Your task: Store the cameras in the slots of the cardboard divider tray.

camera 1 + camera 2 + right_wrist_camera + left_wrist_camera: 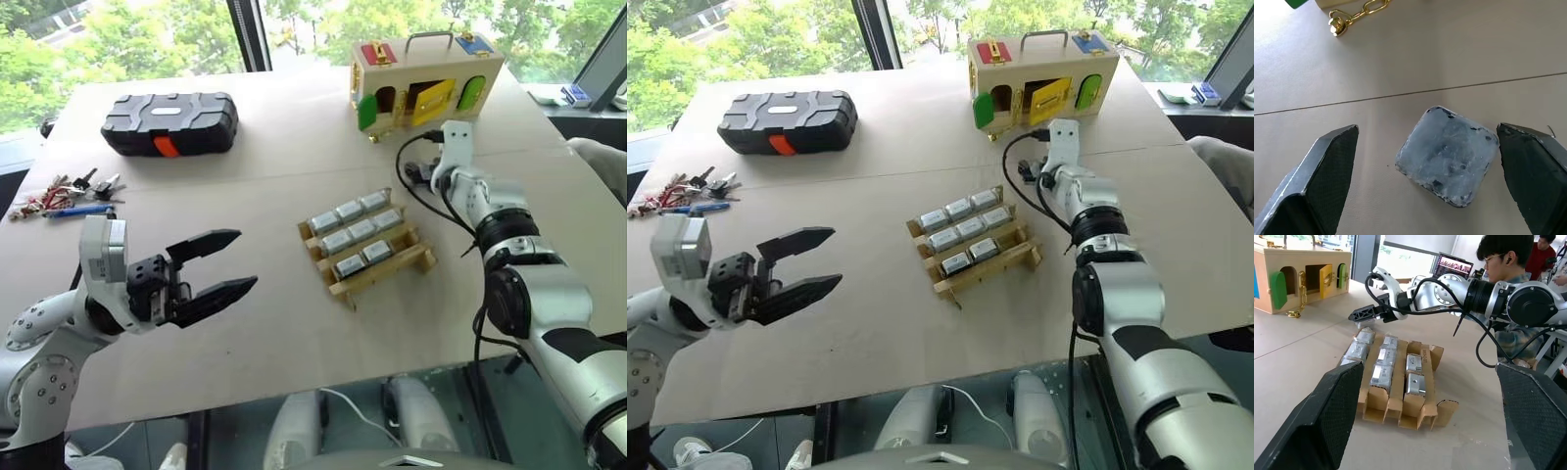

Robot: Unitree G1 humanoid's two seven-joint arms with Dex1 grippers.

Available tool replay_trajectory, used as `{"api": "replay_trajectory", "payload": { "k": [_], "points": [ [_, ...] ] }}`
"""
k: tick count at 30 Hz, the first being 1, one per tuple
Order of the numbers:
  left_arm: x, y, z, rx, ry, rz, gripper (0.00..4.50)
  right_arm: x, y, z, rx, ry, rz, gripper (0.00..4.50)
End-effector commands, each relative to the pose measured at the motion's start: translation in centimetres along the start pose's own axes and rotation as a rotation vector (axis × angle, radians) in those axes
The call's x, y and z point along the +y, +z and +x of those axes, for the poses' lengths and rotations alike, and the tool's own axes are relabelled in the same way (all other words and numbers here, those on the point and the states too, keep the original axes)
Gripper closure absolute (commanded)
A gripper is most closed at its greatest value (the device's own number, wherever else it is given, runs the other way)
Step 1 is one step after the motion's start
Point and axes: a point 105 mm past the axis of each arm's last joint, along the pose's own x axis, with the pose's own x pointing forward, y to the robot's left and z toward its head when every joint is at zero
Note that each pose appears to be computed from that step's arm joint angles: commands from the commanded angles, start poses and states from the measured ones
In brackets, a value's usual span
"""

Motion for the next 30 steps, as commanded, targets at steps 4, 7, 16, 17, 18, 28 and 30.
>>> {"api": "replay_trajectory", "payload": {
  "k": [4, 7, 16, 17, 18, 28, 30],
  "points": [
    [1.1, 2.2, -1.1, -0.057, 0.078, 0.101, 0.0, 0.0, 1.7, 0.0, -0.058, -0.03, 0.001, 0.02],
    [1.7, 2.5, -1.4, -0.068, 0.109, 0.123, 0.0, -0.1, 1.7, 0.1, -0.055, -0.044, -0.018, 0.02],
    [1.8, 2.7, -1.2, -0.069, 0.107, 0.127, 0.0, 0.2, 1.4, 0.2, -0.052, -0.034, -0.01, 0.02],
    [1.8, 2.8, -1.2, -0.069, 0.107, 0.128, 0.0, 0.2, 1.3, 0.2, -0.047, -0.032, -0.013, 0.02],
    [1.9, 2.8, -1.2, -0.069, 0.106, 0.13, 0.0, 0.3, 1.1, 0.2, -0.04, -0.029, -0.018, 0.02],
    [1.9, 2.8, -0.1, -0.063, 0.116, 0.069, 0.0, -0.5, 0.9, 0.1, -0.042, -0.04, -0.114, 2.54],
    [2.3, 2.9, 0.7, -0.078, 0.166, -0.024, 0.0, 0.0, 1.9, -0.2, -0.092, 0.022, -0.257, 2.54]
  ]
}}
